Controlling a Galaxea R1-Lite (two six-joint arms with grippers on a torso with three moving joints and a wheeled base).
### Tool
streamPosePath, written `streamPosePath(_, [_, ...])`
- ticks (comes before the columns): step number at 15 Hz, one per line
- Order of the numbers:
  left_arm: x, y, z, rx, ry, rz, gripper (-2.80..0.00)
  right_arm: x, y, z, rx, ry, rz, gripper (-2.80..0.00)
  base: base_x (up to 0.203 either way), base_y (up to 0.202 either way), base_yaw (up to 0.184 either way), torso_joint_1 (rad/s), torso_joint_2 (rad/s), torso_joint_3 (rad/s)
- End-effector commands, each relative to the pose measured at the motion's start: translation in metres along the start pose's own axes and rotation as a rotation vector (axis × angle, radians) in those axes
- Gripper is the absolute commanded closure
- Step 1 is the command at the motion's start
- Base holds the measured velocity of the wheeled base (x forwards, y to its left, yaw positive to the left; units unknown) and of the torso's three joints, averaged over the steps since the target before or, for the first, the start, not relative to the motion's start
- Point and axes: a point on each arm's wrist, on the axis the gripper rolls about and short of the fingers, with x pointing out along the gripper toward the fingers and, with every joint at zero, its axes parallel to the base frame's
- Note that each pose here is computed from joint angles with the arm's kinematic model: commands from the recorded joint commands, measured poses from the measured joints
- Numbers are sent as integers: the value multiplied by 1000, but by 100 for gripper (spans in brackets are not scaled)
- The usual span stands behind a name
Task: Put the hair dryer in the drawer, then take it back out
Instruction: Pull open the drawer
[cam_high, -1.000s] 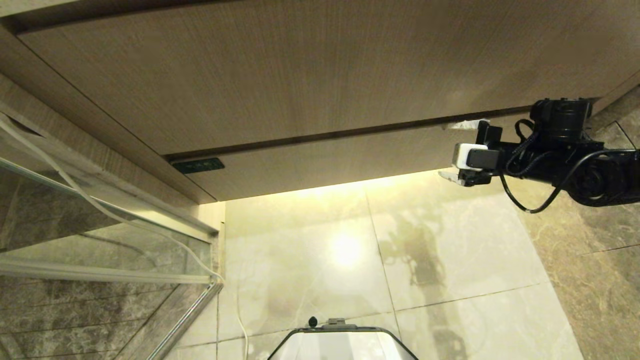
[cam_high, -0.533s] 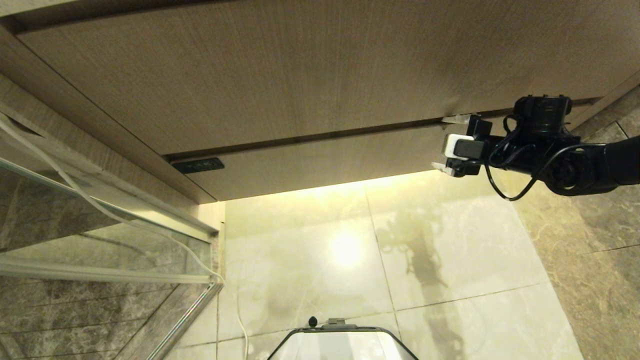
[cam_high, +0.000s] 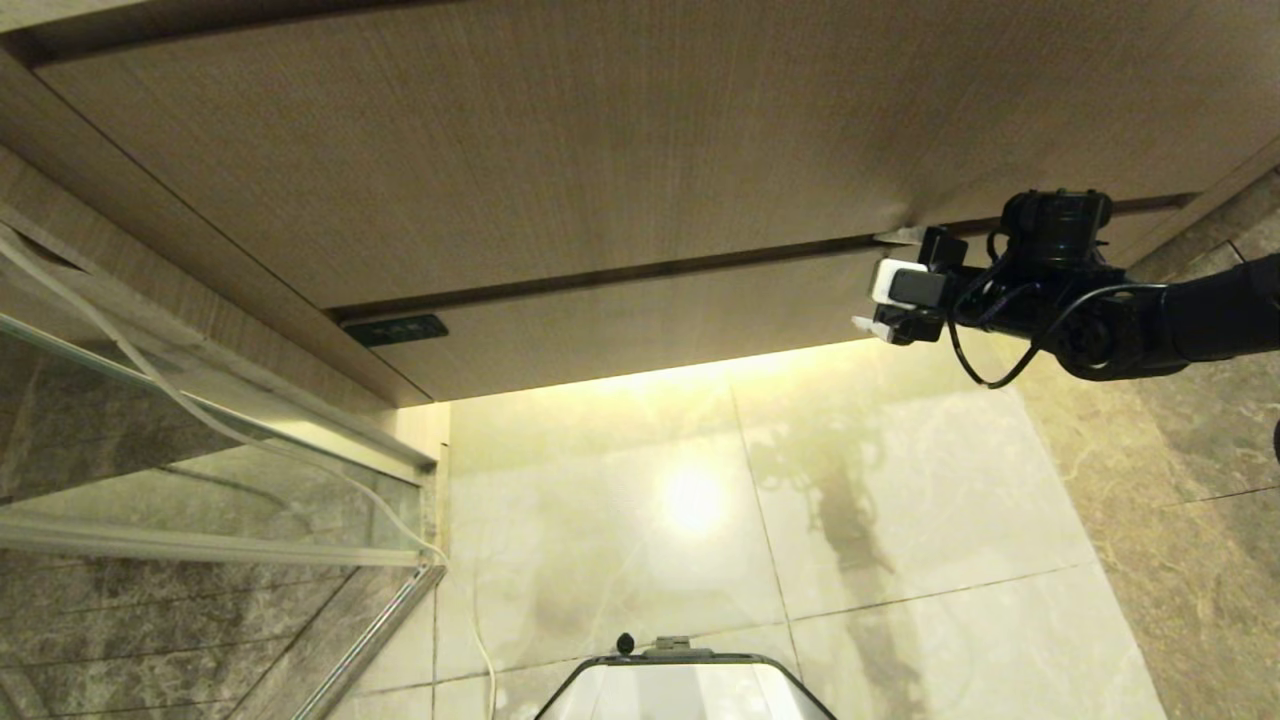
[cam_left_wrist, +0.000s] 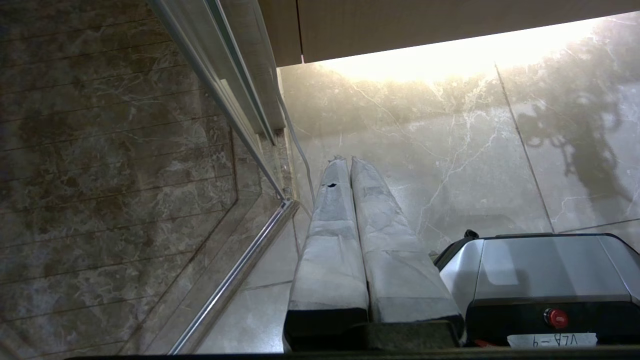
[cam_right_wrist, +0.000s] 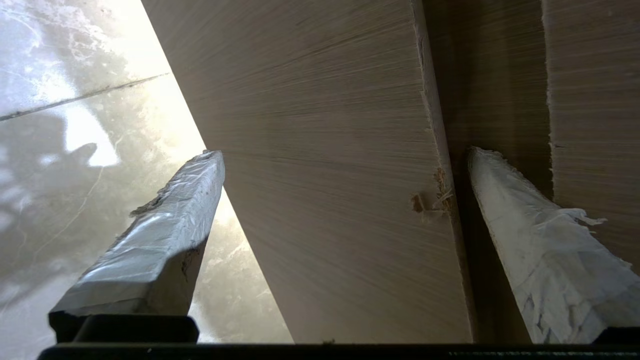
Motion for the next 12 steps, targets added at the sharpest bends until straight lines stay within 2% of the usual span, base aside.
streamPosePath(1, [0, 0, 0, 0, 1, 0, 0, 10, 3, -4, -12, -3, -12, -280, 0, 0, 0, 0, 0, 0])
streamPosePath(3, [0, 0, 0, 0, 0, 0, 0, 12, 7, -6, -9, 4, -5, -280, 0, 0, 0, 0, 0, 0])
streamPosePath(5, [0, 0, 0, -1, 0, 0, 0, 12, 11, -7, 6, 54, 9, -280, 0, 0, 0, 0, 0, 0])
streamPosePath(11, [0, 0, 0, 0, 0, 0, 0, 6, 16, 2, 127, 176, 107, -280, 0, 0, 0, 0, 0, 0])
streamPosePath(12, [0, 0, 0, -1, 1, 0, 0, 2, 17, 6, 181, 231, 134, -280, 0, 0, 0, 0, 0, 0])
